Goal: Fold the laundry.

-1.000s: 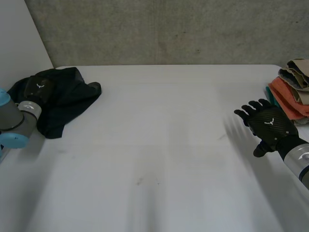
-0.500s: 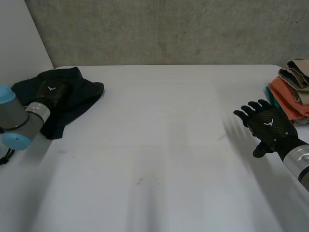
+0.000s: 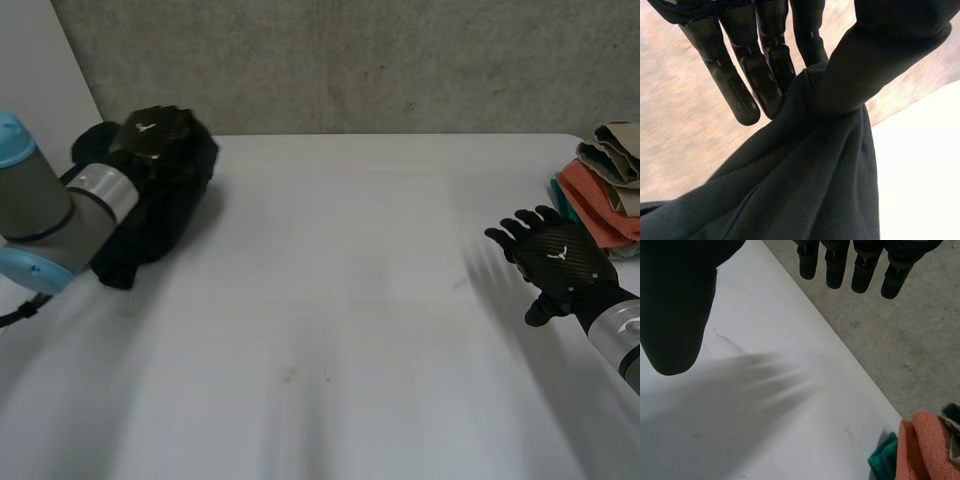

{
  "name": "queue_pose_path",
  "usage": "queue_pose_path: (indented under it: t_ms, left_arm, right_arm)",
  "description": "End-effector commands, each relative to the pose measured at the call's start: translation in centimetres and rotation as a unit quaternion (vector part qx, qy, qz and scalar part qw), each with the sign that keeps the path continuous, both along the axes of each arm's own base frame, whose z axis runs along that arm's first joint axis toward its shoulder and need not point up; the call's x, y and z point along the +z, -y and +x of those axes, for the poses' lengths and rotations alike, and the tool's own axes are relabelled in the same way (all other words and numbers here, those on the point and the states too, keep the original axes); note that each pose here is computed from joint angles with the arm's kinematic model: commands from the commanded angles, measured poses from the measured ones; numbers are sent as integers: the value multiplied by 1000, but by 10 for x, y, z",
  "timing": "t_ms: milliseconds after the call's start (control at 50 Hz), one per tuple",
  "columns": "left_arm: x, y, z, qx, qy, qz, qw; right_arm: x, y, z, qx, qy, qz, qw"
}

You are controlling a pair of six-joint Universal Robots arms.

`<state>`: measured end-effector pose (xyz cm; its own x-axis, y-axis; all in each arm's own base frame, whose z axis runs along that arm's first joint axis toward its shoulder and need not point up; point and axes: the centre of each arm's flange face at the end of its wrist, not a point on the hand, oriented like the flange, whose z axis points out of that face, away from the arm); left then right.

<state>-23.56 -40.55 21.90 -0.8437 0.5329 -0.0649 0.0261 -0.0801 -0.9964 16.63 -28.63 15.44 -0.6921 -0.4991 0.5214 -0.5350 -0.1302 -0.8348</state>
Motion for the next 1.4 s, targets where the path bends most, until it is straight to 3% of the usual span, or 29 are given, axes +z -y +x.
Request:
queue_pose_path:
  t_ms: [20,180,340,420,540,680,780,940,1000,1080,1260,1400]
  left_arm:
    - [19,-89,-66,-108,-25,25,994]
    - [-5,-209,-145,-265,-4,64,962]
    - [-27,-277,-162,-334,27,109,936]
    - [-10,-282,-157,-333,21,92,938]
    - [23,-255,-131,-279,-4,56,959]
    - [64,-175,-74,-120,-35,-2,992]
    - [68,-135,-53,-70,-34,-3,997]
    - [10,-79,-36,-22,31,94,995]
    - [-12,-66,-33,-28,77,107,991]
    - [-39,-61,-43,-81,122,115,983]
    - [-79,-50,-60,-127,128,131,975]
    - [-99,-48,-83,-146,131,125,973]
  right_arm:
    - [5,1,-1,-2,-1,-9,1000]
    - [14,0,-1,-3,-1,-22,1000]
    - [20,-1,-1,-4,1,-31,1000]
    - [21,-1,-1,-5,2,-32,999]
    - [35,5,-1,-6,9,-46,999]
    - [71,9,5,-12,53,8,998]
    - [94,4,22,6,112,87,990]
    - [83,19,70,50,150,179,971]
    - [73,25,91,72,144,190,968]
    - [52,35,109,79,136,209,965]
    - [4,41,130,69,107,233,964]
    - [-3,52,139,70,112,191,973]
